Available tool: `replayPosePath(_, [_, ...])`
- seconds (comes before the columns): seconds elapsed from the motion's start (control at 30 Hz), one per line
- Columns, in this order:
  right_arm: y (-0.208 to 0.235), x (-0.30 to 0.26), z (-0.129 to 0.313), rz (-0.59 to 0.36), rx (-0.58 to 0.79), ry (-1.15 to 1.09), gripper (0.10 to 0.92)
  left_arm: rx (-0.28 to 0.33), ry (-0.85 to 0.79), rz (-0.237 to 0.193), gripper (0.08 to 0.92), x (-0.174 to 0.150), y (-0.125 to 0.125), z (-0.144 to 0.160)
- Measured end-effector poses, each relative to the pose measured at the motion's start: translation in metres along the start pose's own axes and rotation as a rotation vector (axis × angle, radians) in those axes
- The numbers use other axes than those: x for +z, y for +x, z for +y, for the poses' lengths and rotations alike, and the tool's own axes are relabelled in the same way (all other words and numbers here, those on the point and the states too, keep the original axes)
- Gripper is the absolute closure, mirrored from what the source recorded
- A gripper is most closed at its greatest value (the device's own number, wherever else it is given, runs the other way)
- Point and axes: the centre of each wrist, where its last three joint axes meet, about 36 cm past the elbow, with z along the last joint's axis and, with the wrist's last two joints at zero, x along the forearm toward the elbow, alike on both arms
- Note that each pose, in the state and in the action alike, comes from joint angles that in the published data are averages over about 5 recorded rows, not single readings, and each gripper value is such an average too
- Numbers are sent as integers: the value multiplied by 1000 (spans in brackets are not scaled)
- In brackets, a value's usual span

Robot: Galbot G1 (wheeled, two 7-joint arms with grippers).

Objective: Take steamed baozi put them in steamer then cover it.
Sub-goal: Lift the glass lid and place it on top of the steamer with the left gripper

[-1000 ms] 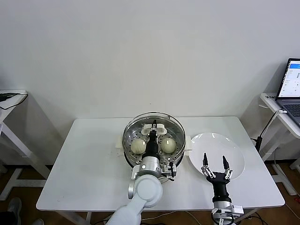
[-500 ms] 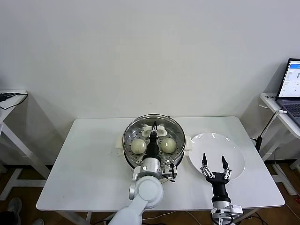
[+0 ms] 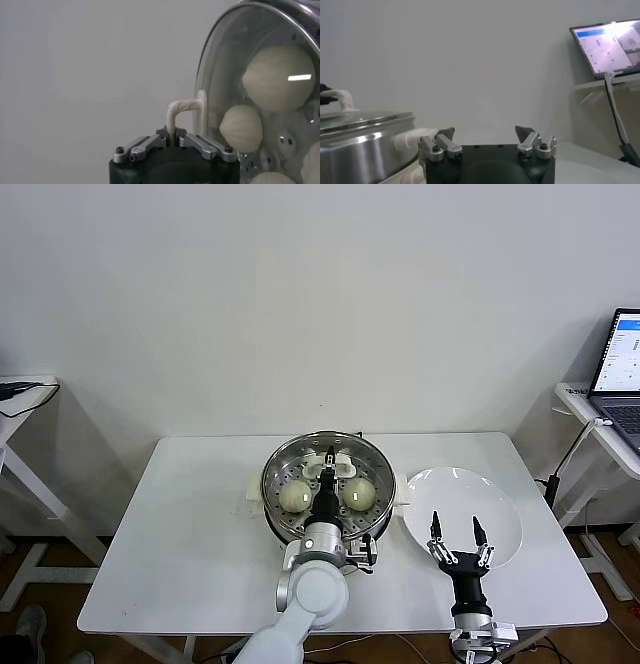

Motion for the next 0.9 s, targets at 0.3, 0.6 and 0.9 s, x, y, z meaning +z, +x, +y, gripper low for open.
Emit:
replayPosePath(0.3, [-1,2,0,1,-2,1,200,7,3,3,812,0,0,-2])
replayPosePath(0.6, [-1,2,0,1,-4,3,200,11,1,2,812,-1,-1,-4])
replayPosePath(0.9, [0,1,1,0,-8,4,200,6,-2,-3,806,-1,-2,-7])
